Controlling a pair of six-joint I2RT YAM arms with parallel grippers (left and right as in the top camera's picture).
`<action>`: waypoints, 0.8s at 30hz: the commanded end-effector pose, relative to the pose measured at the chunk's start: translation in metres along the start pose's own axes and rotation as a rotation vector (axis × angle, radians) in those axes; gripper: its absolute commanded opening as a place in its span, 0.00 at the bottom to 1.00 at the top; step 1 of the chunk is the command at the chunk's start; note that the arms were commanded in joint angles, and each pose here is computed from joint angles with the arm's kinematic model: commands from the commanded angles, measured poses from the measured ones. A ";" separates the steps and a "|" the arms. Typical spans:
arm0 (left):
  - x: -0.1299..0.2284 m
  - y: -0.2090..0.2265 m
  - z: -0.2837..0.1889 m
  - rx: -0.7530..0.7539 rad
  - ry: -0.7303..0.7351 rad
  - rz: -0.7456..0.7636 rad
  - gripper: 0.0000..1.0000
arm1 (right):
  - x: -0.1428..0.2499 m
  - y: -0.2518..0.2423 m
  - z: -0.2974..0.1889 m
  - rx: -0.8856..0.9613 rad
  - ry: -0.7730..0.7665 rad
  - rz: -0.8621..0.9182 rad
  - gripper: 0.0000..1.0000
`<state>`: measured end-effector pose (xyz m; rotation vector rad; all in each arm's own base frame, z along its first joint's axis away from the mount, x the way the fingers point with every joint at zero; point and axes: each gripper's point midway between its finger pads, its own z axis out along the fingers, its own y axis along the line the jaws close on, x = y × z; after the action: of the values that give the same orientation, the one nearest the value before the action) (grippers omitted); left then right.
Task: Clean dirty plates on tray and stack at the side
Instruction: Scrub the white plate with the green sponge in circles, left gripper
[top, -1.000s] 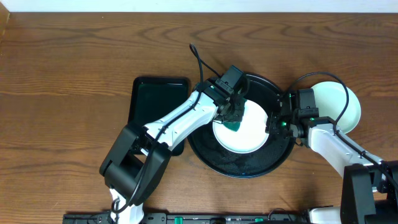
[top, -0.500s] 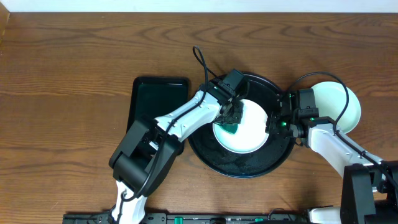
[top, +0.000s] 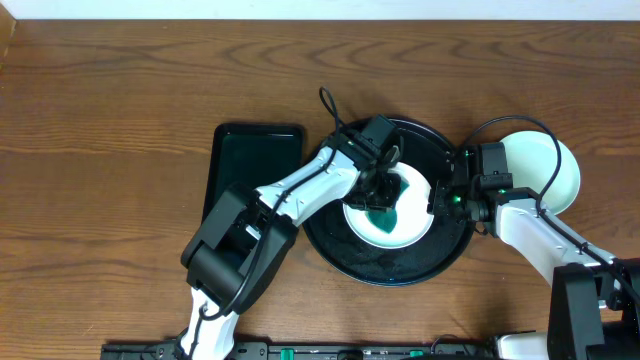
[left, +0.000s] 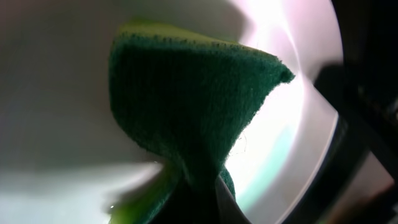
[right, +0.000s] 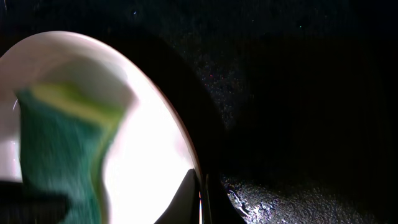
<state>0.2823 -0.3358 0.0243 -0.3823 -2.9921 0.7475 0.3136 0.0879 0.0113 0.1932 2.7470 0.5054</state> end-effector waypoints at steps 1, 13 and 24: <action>0.012 -0.026 -0.002 0.077 0.059 0.022 0.08 | 0.010 0.010 0.004 -0.047 0.037 -0.014 0.01; -0.005 0.027 -0.038 -0.272 -0.126 0.014 0.07 | 0.010 0.010 0.004 -0.048 0.037 -0.014 0.01; -0.002 0.058 -0.023 -0.382 -0.127 -0.064 0.08 | 0.010 0.010 0.004 -0.047 0.037 -0.014 0.01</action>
<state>0.2962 -0.2883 0.0307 -0.2942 -3.2330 0.2960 0.3133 0.0879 0.0111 0.1896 2.7477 0.5051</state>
